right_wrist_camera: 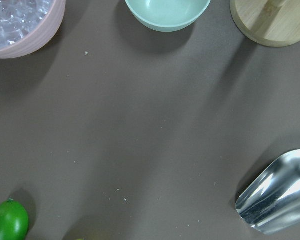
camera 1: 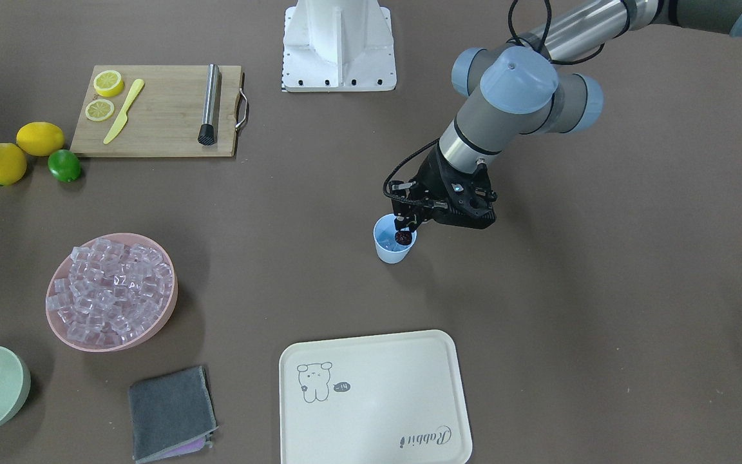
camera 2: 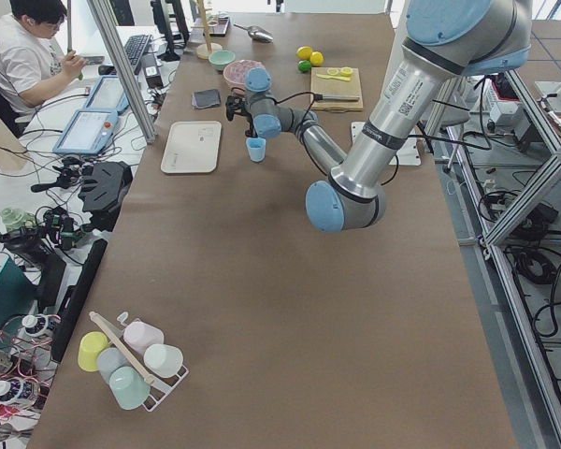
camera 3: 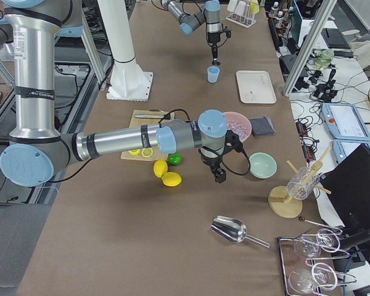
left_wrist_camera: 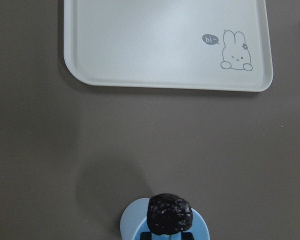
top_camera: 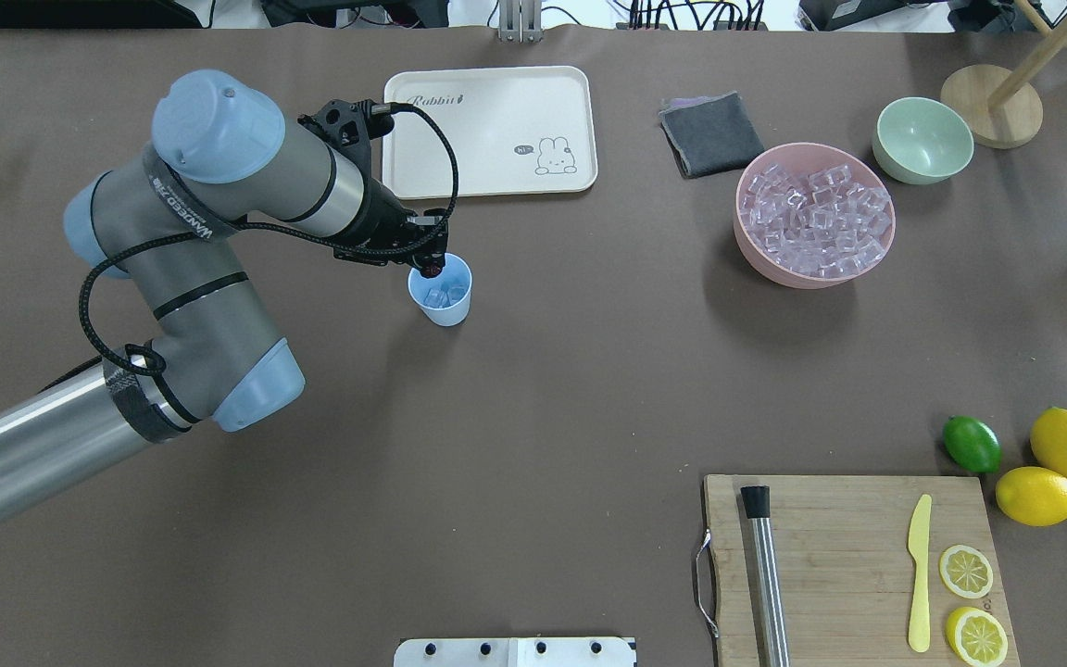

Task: Put ice and cherries in cup
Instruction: 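Carry the cherries with the left gripper over the blue cup and release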

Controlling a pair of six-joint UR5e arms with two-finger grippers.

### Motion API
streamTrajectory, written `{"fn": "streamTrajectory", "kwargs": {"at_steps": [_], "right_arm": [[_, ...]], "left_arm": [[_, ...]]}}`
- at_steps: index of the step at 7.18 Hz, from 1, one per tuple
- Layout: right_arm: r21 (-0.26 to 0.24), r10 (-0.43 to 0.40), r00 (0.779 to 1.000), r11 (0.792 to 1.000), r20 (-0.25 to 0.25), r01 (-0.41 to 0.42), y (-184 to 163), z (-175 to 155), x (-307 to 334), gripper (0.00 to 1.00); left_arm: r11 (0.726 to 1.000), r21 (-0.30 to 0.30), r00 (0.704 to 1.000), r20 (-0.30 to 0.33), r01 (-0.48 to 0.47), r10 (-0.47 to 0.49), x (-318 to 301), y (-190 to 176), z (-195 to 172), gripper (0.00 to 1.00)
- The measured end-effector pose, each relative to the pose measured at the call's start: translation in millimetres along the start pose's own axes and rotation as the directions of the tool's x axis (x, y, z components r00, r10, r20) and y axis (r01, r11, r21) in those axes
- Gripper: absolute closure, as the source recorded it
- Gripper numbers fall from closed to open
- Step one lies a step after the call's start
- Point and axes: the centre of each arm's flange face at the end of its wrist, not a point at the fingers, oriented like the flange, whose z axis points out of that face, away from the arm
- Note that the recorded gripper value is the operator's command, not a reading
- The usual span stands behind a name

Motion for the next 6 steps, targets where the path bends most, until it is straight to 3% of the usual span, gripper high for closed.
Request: {"fn": "streamTrajectory", "kwargs": {"at_steps": [1,4,6], "right_arm": [[-0.002,0.003,1.000,1.000,-0.005,-0.003,0,-1,1,0.02],[0.008,0.005,1.000,1.000,-0.013,-0.004,-2,-8,2,0.02],[0.012,0.006,1.000,1.000,-0.014,-0.006,-2,-10,3,0.02]], "left_arm": [[1.000,-0.003,1.000,0.000,-0.001,0.001,1,3,1,0.03],[1.000,-0.011,1.000,0.001,-0.004,0.004,-3,8,2,0.03],[1.000,0.007,1.000,0.027,-0.010,0.009,-47,-7,-19,0.03]]}}
